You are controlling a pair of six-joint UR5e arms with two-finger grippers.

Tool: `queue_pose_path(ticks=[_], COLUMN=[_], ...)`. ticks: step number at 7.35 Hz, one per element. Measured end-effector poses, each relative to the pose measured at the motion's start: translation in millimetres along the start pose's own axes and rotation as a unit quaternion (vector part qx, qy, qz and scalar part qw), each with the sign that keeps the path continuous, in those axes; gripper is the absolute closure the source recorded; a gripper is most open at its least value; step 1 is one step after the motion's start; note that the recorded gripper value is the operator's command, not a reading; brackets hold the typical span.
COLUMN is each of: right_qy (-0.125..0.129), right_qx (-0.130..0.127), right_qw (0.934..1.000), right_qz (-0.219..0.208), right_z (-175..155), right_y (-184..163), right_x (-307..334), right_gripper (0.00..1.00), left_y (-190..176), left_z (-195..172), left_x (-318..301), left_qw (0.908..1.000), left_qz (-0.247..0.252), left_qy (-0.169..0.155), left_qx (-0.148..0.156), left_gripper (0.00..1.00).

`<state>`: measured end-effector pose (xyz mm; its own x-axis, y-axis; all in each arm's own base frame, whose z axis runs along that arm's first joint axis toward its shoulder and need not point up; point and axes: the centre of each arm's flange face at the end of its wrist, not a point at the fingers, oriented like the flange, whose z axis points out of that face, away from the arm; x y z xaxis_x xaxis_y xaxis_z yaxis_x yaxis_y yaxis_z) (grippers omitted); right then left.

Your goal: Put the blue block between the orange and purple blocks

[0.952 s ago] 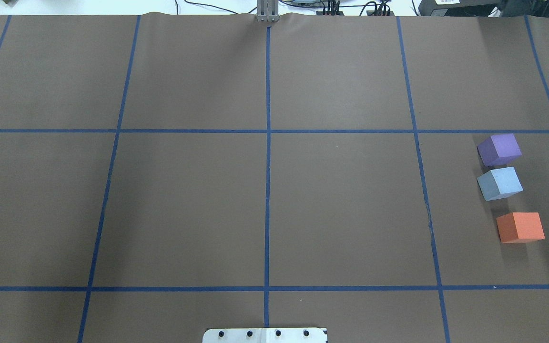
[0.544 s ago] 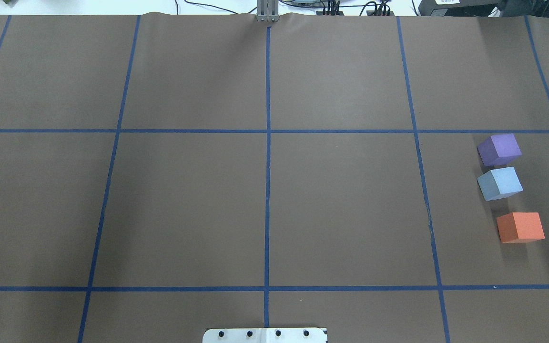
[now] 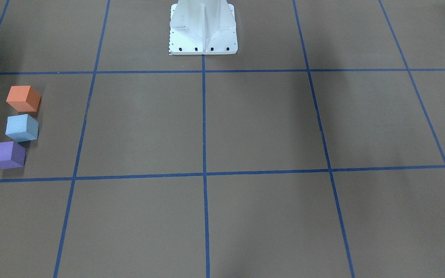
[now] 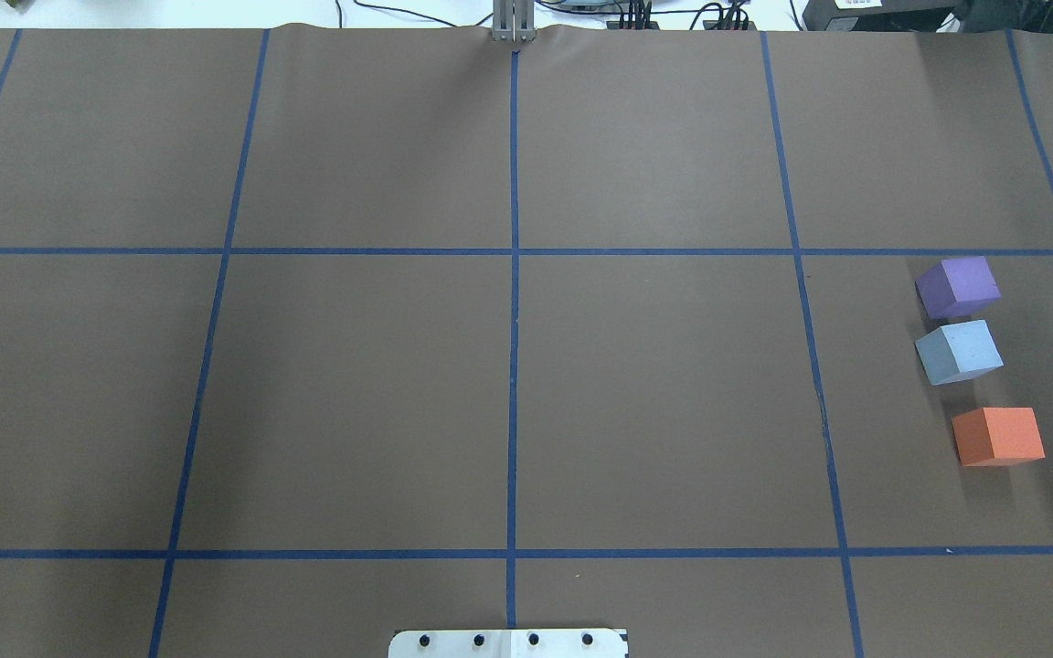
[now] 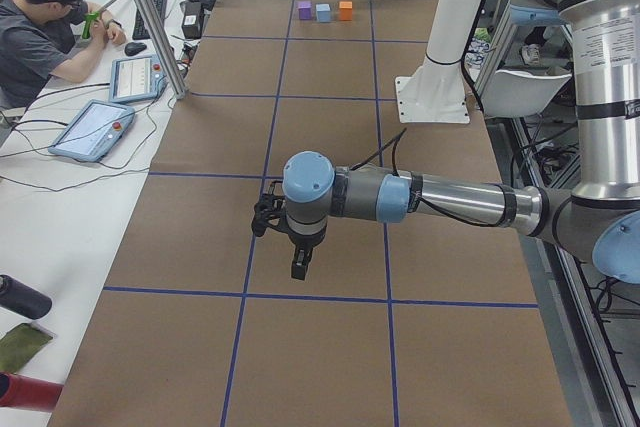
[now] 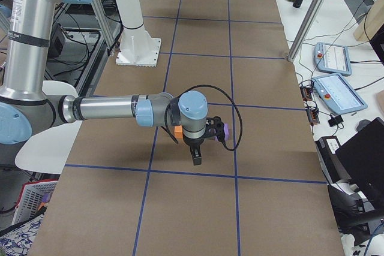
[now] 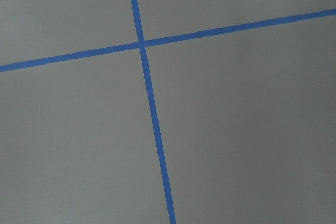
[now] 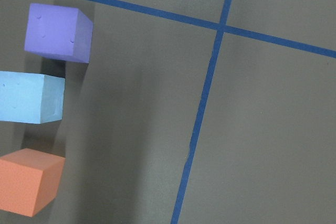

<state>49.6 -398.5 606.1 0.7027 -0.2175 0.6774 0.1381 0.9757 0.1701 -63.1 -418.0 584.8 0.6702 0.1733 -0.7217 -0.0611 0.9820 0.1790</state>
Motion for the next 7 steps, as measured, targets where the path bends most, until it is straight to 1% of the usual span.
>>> queue_pose_path(ticks=[3,7], right_qy=[0.0,0.0], right_qx=[0.0,0.0], right_qw=[1.0,1.0], right_qz=[0.0,0.0], right_z=[-0.2,0.0], right_y=[-0.1,0.0], right_x=[-0.1,0.1], right_gripper=[0.0,0.0], left_y=[-3.1,-3.1], left_z=[-7.0,-7.7], left_x=[1.7,1.0], left_qw=[0.9999,0.9999], left_qz=[0.006,0.006], left_qy=[0.0,-0.002], left_qx=[0.011,0.013], left_gripper=[0.0,0.0])
